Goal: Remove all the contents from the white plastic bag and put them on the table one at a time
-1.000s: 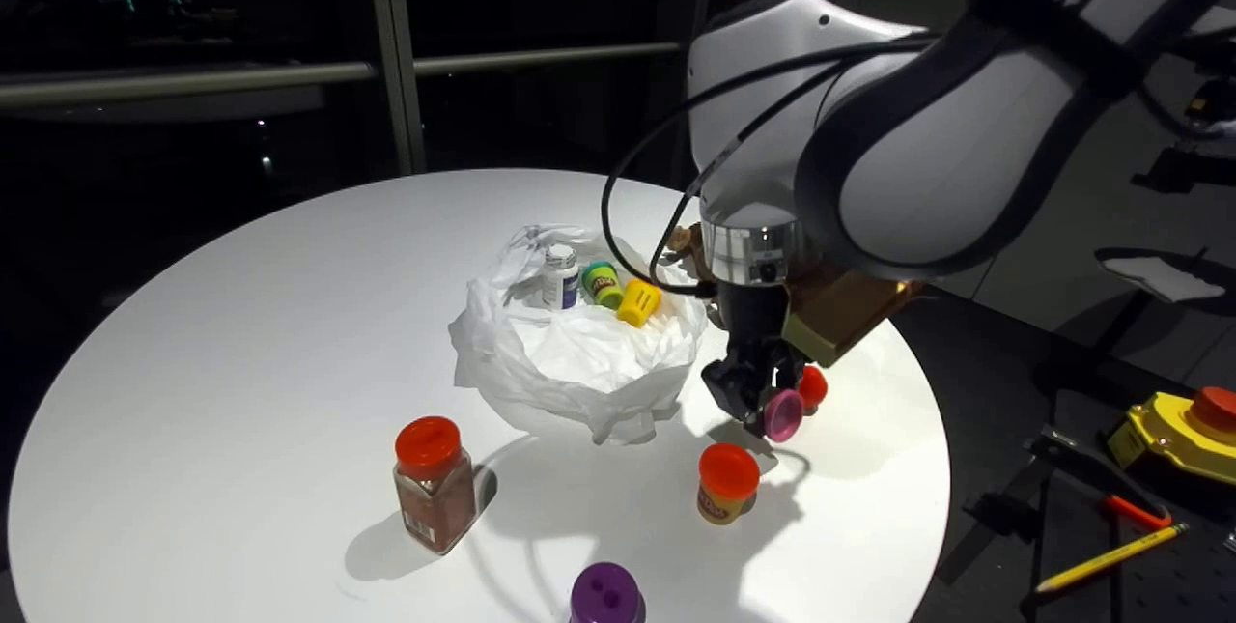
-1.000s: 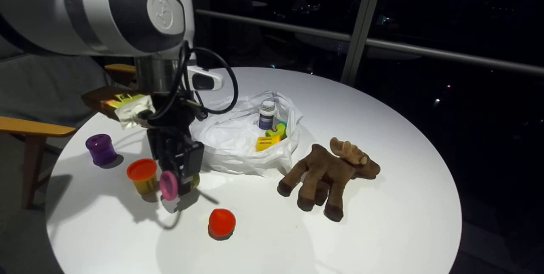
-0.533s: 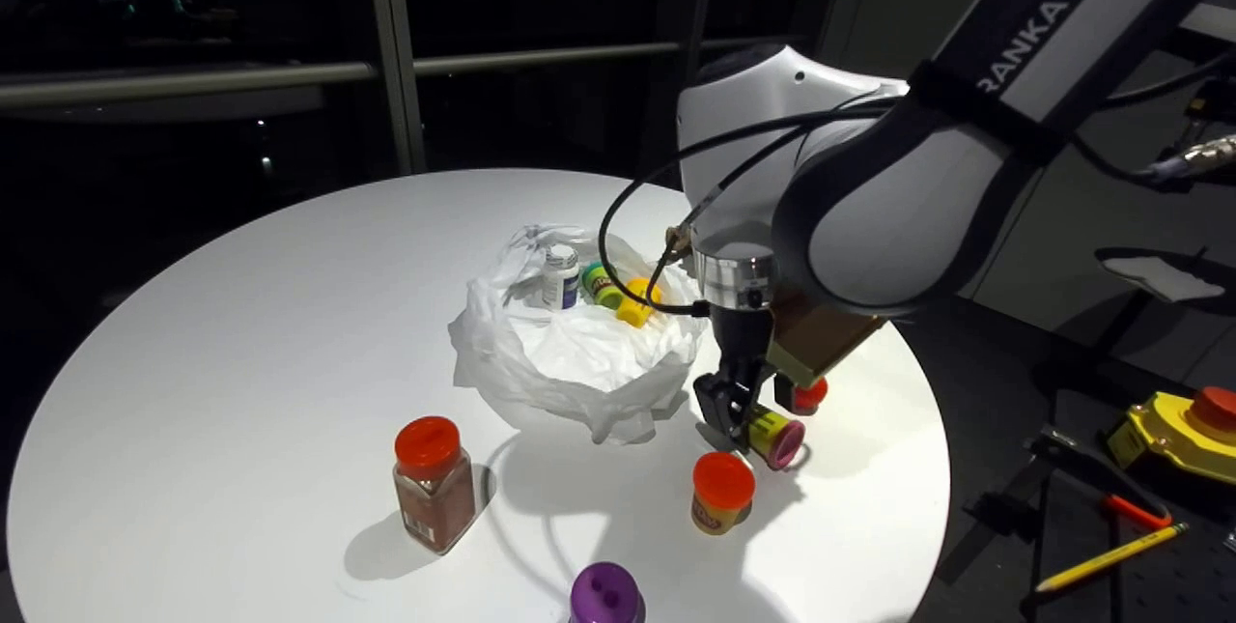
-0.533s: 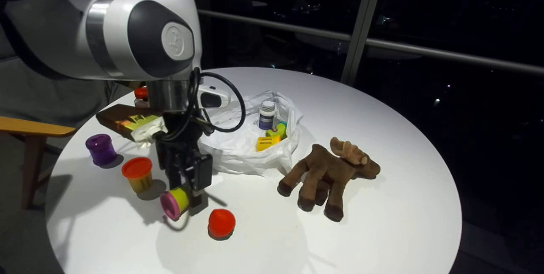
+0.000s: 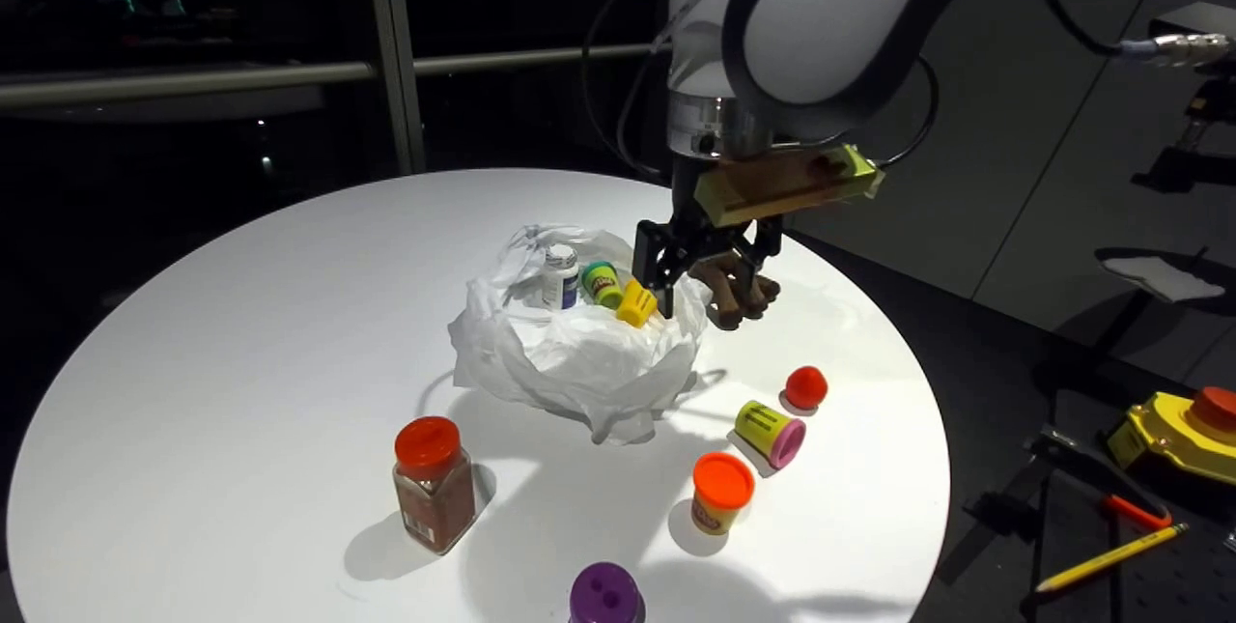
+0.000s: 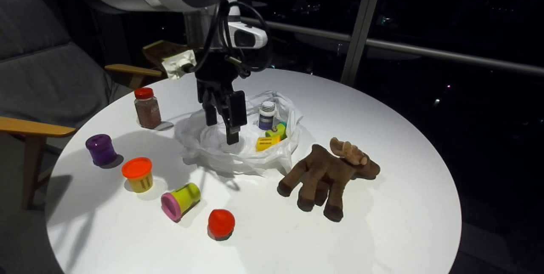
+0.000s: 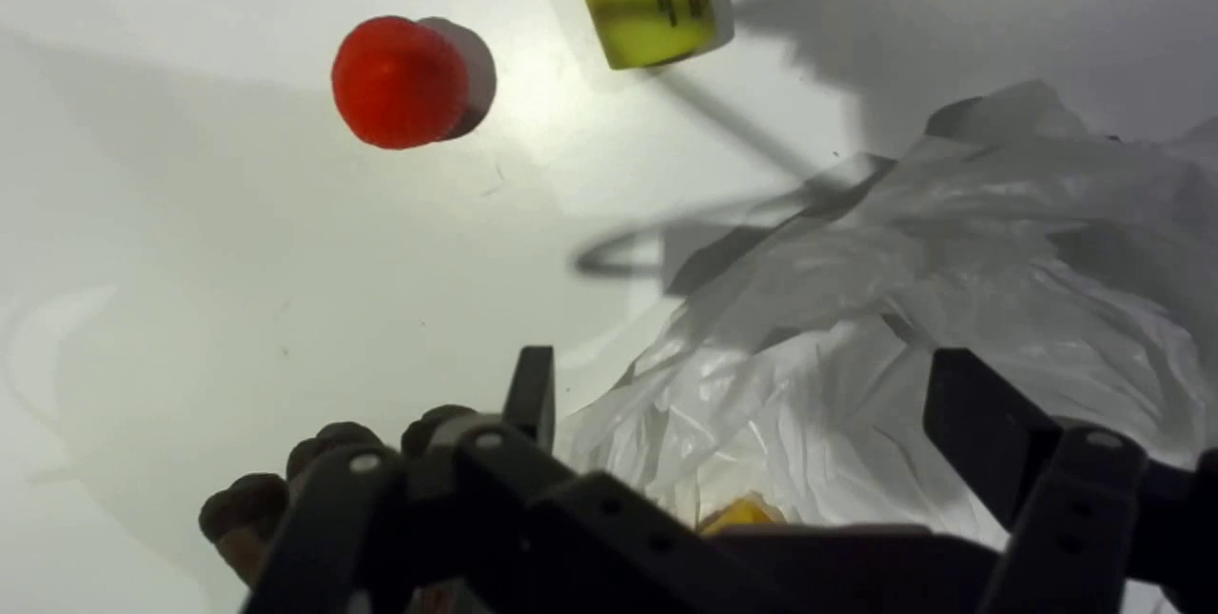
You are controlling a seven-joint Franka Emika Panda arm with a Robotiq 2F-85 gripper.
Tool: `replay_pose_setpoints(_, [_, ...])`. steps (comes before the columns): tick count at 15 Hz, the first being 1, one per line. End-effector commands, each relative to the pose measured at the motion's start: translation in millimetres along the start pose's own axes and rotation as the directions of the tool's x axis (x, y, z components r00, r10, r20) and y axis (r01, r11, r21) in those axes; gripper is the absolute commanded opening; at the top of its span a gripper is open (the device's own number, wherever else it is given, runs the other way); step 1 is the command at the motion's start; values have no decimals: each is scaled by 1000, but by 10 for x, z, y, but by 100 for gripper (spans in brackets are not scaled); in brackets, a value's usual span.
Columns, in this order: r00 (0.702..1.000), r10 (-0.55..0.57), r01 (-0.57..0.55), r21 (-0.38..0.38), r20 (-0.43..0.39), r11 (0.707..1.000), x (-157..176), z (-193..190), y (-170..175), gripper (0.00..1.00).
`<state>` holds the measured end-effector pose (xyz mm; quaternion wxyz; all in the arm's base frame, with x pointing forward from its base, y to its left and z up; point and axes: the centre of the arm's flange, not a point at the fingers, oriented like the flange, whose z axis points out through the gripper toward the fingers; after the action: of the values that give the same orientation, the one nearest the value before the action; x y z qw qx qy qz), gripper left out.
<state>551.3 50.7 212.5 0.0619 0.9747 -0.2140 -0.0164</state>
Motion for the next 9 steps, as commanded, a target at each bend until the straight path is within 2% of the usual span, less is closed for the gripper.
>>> replay_pose_setpoints(1, [982,177,-181,64,69,981,393,2,-227,100])
replay_pose_setpoints(3, [956,270,-279,80,112,957,536,122,-321,100])
replay_pose_setpoints(4, [940,317,-329,84,128,941,520,181,-474,100])
replay_pose_setpoints(7, [875,462,-475,74,148,877,572,422,-711,100])
replay_pose_setpoints(9, [827,537,-553,70,168,830,710,577,-613,100])
